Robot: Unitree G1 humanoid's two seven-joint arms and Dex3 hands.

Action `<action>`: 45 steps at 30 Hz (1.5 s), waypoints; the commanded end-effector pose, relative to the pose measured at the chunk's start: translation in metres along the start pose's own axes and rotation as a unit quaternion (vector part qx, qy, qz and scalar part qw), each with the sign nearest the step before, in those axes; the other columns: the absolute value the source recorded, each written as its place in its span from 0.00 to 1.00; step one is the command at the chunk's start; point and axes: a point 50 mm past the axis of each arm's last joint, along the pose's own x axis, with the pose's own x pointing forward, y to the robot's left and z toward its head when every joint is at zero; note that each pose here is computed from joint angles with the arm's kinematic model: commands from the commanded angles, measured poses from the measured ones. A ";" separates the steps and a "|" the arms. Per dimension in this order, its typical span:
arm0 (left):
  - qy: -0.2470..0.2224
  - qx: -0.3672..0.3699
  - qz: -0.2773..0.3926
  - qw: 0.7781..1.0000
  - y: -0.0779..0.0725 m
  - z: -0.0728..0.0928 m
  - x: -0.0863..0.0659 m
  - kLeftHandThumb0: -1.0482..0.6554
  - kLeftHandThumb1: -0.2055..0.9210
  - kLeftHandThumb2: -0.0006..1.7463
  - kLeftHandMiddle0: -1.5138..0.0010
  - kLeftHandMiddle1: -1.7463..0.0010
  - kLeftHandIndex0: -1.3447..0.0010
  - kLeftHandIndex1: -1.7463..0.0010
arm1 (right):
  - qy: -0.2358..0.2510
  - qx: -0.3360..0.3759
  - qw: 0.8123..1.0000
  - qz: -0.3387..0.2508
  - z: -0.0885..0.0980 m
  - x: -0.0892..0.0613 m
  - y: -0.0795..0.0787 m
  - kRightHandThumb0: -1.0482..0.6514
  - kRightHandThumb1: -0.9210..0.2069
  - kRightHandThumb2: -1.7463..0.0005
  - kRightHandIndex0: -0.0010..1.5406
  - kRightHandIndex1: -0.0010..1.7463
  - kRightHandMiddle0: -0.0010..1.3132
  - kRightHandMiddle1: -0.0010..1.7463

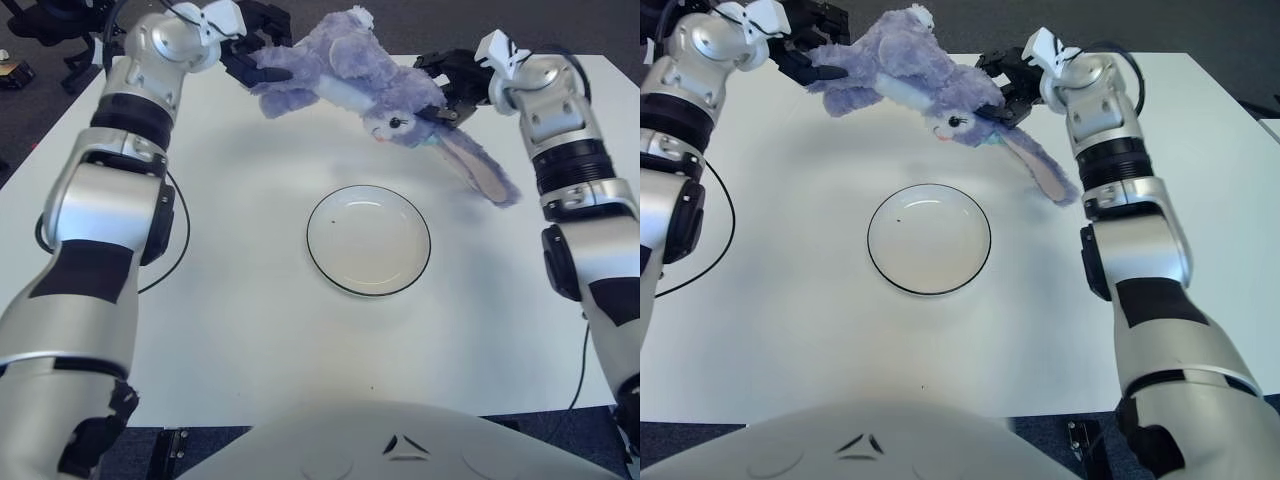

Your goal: Put the doll into the plate.

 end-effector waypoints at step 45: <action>-0.216 0.216 0.291 0.907 0.012 0.044 -0.040 0.20 1.00 0.20 0.69 0.79 0.81 0.67 | -0.031 -0.080 0.975 0.207 0.004 -0.031 0.007 0.40 0.05 0.99 0.63 1.00 0.59 1.00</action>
